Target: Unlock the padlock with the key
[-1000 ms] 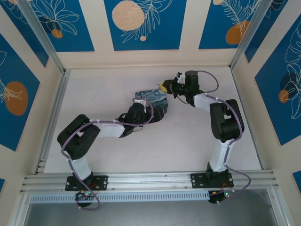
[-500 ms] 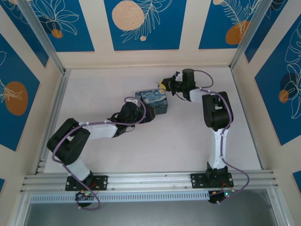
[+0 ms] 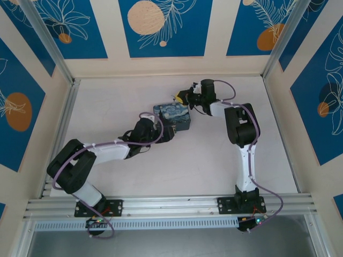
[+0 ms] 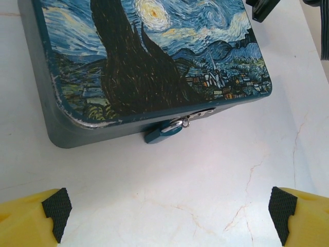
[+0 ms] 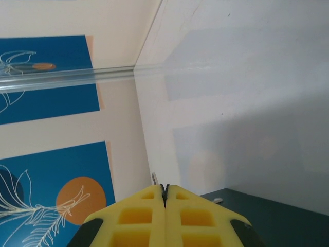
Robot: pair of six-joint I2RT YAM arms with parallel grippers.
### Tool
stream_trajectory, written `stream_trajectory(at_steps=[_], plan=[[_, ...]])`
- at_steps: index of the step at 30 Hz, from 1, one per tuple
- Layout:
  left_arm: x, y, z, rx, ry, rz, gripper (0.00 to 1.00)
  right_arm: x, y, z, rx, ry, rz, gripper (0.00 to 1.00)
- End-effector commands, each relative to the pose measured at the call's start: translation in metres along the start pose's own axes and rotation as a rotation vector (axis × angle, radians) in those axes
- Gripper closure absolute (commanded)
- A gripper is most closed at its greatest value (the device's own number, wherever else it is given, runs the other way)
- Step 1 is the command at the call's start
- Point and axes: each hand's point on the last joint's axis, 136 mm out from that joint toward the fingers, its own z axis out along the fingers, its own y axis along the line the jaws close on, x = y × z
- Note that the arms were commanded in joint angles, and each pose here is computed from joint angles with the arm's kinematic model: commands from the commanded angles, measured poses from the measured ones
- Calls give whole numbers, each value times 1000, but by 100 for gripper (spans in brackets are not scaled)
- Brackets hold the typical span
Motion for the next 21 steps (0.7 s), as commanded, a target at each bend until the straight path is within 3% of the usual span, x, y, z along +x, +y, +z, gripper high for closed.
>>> stream_trajectory(at_steps=[1, 10, 21], plan=[[3, 7, -7, -13, 1, 13, 0, 27, -11, 0, 35, 50, 31, 100], [9, 7, -13, -1, 9, 28, 0, 51, -18, 0, 46, 70, 37, 100], [33, -8, -12, 68, 106, 153, 0, 24, 37, -26, -3, -18, -72, 100]])
